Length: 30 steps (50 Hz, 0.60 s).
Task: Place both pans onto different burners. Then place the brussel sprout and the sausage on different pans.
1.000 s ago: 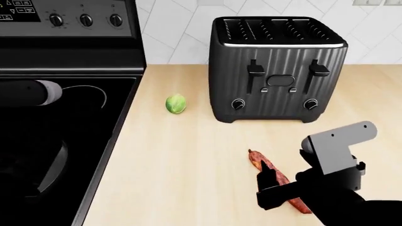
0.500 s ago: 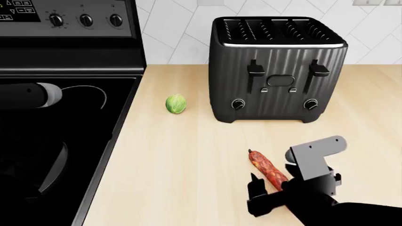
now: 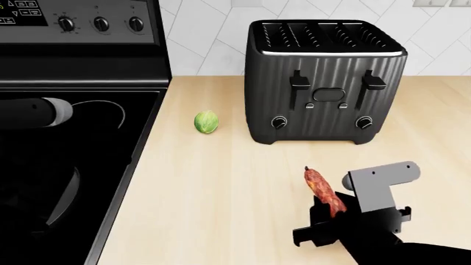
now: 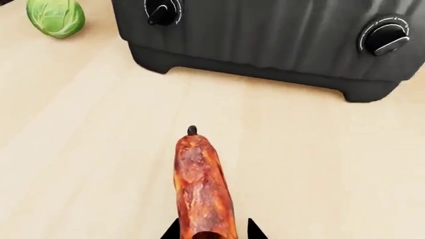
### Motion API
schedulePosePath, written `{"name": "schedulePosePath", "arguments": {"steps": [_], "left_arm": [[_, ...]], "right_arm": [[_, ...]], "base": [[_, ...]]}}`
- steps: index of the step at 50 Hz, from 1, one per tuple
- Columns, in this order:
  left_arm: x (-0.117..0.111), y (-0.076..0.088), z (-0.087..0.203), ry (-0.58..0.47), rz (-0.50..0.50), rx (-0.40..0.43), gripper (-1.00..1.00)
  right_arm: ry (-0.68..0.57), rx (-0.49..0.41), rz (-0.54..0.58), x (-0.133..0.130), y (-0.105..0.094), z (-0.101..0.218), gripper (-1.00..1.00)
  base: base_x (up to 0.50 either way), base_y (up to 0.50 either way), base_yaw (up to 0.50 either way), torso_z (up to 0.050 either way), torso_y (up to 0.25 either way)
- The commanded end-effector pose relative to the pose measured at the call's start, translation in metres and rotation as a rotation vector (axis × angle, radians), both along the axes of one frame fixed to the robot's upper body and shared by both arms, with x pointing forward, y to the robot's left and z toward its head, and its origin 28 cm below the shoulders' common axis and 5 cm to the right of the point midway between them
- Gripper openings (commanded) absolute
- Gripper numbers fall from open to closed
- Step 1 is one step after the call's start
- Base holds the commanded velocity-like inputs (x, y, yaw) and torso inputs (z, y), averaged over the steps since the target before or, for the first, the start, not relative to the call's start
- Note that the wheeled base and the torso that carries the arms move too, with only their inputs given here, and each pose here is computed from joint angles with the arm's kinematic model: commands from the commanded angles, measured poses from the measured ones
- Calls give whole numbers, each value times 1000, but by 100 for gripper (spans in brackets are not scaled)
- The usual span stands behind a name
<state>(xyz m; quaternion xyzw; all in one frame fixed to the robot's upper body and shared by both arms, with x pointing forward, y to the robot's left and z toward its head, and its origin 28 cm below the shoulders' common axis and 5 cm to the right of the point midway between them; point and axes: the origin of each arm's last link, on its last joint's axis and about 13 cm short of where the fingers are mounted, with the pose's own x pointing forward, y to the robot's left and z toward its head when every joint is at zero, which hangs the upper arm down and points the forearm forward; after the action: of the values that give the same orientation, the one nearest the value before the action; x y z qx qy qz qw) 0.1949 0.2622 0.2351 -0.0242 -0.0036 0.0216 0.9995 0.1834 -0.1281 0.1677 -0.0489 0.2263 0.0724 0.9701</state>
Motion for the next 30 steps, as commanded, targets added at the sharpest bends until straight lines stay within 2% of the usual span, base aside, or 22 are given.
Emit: {"name": "schedulePosePath", "arguments": {"steps": [1, 7, 11, 21, 30], "left_arm": [[2, 0, 1, -1, 1, 4, 100], [7, 0, 5, -3, 5, 16, 100], [19, -4, 8, 5, -10, 47, 100], [70, -32, 36, 11, -83, 141, 100], [112, -57, 25, 81, -120, 154, 100]], "right_arm": [[-105, 19, 87, -13, -3, 26, -100], [-216, 18, 49, -30, -7, 53, -100], [-251, 23, 30, -37, -9, 60, -100], [-291, 61, -34, -47, -16, 63, -100], [-301, 70, -59, -50, -19, 62, -100]], "base": [[0, 0, 0, 0, 0], [0, 0, 0, 0, 0], [0, 0, 0, 0, 0], [0, 0, 0, 0, 0], [0, 0, 0, 0, 0]]}}
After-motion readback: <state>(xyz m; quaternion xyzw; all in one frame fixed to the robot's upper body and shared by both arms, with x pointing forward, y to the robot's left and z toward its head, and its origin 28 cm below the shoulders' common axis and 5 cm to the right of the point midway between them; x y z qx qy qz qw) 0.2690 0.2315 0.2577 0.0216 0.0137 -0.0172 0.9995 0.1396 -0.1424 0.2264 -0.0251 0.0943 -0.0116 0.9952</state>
